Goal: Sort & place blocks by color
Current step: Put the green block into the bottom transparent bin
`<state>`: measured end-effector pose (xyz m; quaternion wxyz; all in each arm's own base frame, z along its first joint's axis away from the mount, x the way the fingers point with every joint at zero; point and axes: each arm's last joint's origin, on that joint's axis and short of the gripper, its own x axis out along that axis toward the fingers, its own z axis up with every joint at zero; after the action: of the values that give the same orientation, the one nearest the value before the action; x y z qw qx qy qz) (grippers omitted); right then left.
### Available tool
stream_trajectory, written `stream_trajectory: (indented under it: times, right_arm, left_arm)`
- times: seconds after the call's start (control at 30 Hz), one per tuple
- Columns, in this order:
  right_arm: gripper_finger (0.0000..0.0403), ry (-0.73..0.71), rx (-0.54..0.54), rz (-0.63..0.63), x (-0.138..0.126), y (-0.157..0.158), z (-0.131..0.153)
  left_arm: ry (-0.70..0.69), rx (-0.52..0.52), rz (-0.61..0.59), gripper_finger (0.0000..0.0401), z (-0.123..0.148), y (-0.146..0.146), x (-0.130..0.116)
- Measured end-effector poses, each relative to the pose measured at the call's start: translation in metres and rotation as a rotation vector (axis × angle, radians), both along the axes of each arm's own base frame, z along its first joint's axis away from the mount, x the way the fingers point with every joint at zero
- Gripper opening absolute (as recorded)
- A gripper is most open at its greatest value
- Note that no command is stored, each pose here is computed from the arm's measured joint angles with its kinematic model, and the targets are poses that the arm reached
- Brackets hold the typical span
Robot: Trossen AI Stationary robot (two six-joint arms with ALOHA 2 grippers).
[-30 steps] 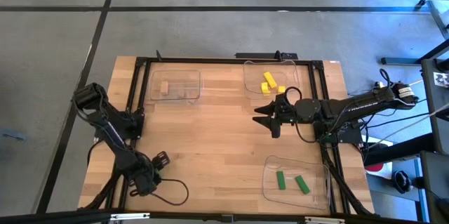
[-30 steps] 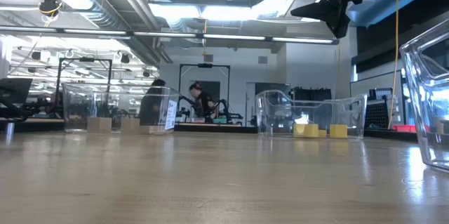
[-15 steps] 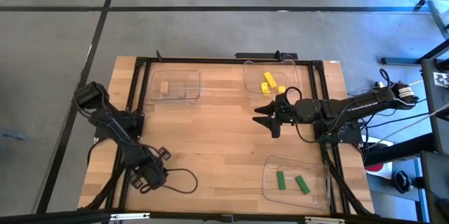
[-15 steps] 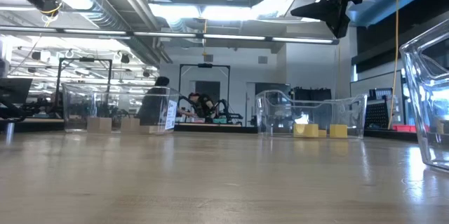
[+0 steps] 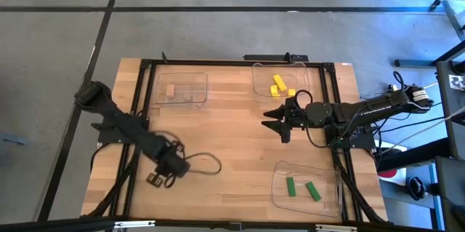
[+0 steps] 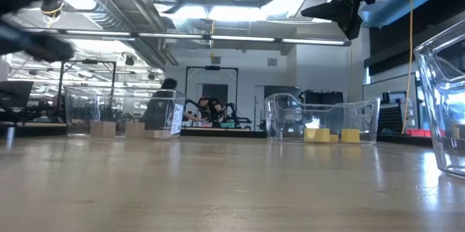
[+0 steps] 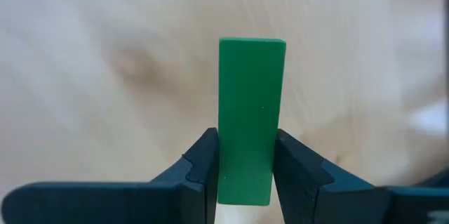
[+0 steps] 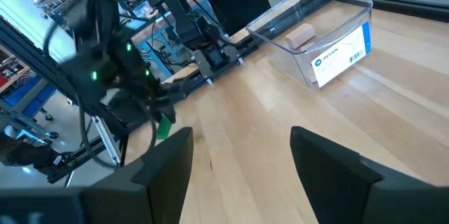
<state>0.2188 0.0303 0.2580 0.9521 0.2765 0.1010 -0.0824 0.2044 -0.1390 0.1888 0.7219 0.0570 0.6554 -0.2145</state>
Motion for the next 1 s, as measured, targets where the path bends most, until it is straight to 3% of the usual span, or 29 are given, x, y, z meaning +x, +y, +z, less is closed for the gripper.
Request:
stream_trajectory:
  times: [0.23, 0.47, 0.7, 0.83, 1.0]
  right_arm:
    - [0.0242, 0.007, 0.001, 0.007, 0.0, 0.0, -0.001]
    - [0.0242, 0.007, 0.001, 0.007, 0.0, 0.0, -0.001]
    - [0.0242, -0.023, 0.009, 0.006, 0.001, 0.0, 0.002]
    - [0.0242, -0.09, 0.012, 0.008, 0.002, 0.0, 0.009]
    - [0.0242, -0.168, -0.024, 0.016, 0.003, 0.001, 0.017]
  left_arm:
    - [-0.27, -0.023, 0.307, 0.0093, 0.056, 0.069, 0.02]
    - [-0.719, -0.022, 0.659, 0.0093, 0.11, 0.132, 0.018]
    - [-1.157, -0.096, 0.791, 0.0093, 0.149, 0.158, 0.034]
    - [-1.295, -0.16, 0.792, 0.0093, 0.145, 0.161, 0.05]
    - [-1.377, -0.365, 0.837, 0.0093, 0.111, 0.157, 0.065]
